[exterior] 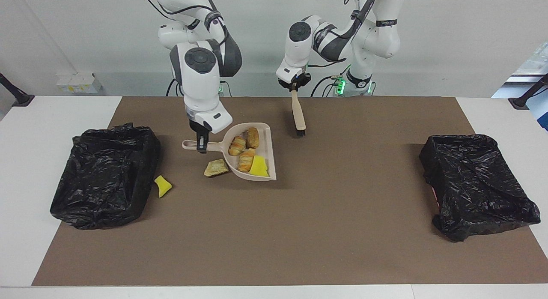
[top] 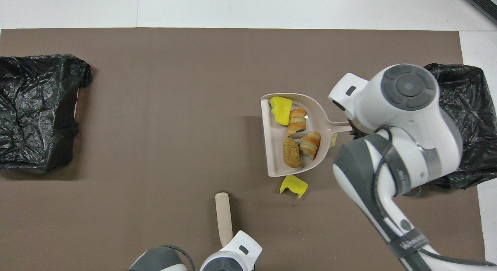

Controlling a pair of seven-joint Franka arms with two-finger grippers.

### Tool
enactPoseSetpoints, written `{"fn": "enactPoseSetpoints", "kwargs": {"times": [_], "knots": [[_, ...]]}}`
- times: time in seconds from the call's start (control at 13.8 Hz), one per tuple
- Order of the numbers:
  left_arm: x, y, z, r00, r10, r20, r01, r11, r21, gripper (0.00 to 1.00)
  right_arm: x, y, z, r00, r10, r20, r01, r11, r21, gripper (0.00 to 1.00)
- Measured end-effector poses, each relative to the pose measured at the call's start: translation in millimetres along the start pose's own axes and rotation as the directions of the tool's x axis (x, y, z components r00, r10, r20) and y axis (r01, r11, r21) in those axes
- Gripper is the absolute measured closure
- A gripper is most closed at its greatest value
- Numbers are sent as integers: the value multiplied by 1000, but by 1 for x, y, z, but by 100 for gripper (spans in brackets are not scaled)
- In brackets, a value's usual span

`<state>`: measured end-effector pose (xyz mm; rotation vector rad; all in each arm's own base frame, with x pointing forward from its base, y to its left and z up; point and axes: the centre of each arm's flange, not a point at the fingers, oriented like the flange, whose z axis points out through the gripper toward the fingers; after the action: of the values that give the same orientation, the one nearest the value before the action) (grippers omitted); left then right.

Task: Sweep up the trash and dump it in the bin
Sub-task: 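Tip the dustpan over the black bag with the right gripper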

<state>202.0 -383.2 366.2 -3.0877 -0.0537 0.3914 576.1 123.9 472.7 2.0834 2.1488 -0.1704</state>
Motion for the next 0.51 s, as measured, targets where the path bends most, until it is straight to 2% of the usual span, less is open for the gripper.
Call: {"fn": "enactPoseSetpoints", "kwargs": {"times": [0.15, 0.51], "knots": [[-11, 3, 12, 1000, 8, -19, -9, 1000, -10, 74, -56, 4, -11, 1000, 31, 0, -31, 999, -17, 69], [-15, 1, 23, 999, 15, -37, -15, 1000, -22, 74, -212, 1, -10, 992, 122, 13, -121, 992, -22, 69]]}}
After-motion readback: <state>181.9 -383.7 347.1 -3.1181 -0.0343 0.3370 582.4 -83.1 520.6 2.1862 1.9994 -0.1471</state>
